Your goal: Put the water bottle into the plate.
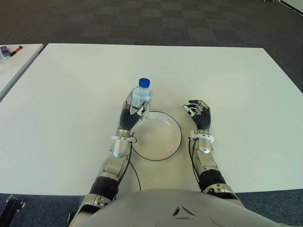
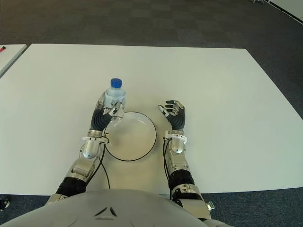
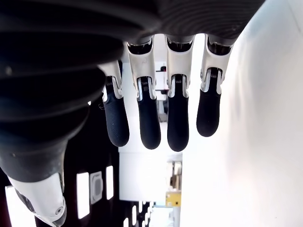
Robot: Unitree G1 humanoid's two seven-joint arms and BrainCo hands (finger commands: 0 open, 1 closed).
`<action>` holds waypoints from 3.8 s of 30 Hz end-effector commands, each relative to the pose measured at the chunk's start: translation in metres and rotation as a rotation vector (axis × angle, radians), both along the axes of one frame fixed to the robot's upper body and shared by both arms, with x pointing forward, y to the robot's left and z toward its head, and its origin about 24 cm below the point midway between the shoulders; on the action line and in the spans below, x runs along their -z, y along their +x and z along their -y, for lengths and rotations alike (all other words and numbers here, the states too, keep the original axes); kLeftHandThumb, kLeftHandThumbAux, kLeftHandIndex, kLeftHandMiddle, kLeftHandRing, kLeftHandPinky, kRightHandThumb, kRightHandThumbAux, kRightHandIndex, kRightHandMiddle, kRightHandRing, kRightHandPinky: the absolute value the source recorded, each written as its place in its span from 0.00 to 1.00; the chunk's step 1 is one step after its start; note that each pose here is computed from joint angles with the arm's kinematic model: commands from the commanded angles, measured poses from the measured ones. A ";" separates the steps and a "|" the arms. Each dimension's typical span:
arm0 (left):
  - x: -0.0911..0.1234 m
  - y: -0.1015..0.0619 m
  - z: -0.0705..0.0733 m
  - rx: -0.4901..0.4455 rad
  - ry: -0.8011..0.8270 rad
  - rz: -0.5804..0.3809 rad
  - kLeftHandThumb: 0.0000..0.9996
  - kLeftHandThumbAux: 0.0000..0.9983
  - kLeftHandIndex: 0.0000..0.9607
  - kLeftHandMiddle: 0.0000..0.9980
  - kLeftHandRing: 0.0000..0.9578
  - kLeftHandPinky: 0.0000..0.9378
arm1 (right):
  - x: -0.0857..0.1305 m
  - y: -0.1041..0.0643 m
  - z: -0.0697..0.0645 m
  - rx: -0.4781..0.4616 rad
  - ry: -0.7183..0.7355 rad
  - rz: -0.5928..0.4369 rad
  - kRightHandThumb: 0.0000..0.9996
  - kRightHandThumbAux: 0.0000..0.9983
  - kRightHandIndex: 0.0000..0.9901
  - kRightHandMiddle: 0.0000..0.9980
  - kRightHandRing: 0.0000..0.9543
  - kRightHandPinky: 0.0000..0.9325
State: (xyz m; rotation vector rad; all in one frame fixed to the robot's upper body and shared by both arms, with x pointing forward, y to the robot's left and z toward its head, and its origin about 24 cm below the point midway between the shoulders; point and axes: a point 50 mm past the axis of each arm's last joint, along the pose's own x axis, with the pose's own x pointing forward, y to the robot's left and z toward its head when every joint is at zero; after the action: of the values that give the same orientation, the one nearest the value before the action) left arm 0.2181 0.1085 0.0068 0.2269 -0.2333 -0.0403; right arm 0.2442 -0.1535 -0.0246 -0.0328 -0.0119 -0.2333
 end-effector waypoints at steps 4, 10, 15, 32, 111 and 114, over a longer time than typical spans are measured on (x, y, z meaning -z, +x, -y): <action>0.010 -0.007 0.005 0.021 0.035 -0.037 0.85 0.51 0.26 0.40 0.41 0.44 | 0.018 -0.011 -0.001 0.015 0.013 -0.112 0.70 0.73 0.42 0.41 0.45 0.46; 0.013 -0.010 0.007 0.035 0.047 -0.042 0.83 0.52 0.25 0.41 0.41 0.42 | 0.019 -0.010 -0.002 0.014 0.011 -0.112 0.70 0.73 0.42 0.41 0.45 0.47; 0.015 -0.014 0.009 0.053 0.045 -0.041 0.83 0.52 0.25 0.41 0.40 0.40 | 0.019 -0.010 -0.003 0.012 0.016 -0.110 0.70 0.72 0.42 0.41 0.45 0.47; 0.025 -0.024 0.014 0.096 0.053 -0.059 0.81 0.52 0.26 0.41 0.40 0.41 | 0.018 -0.010 -0.006 0.010 0.020 -0.109 0.70 0.72 0.42 0.41 0.45 0.46; 0.024 -0.021 0.011 0.099 0.079 -0.060 0.76 0.52 0.21 0.38 0.37 0.39 | 0.023 -0.008 -0.009 0.002 0.045 -0.128 0.70 0.72 0.42 0.41 0.45 0.47; 0.024 -0.021 0.010 0.094 0.082 -0.058 0.75 0.51 0.21 0.37 0.37 0.39 | 0.023 -0.007 -0.009 0.003 0.049 -0.128 0.70 0.72 0.42 0.41 0.45 0.47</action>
State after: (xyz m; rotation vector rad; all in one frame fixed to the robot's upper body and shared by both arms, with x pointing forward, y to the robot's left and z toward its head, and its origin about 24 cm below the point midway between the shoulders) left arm 0.1966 0.0946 -0.0110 0.2737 -0.2222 -0.1529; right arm 0.2502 -0.1450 -0.0280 -0.0033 0.0112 -0.2223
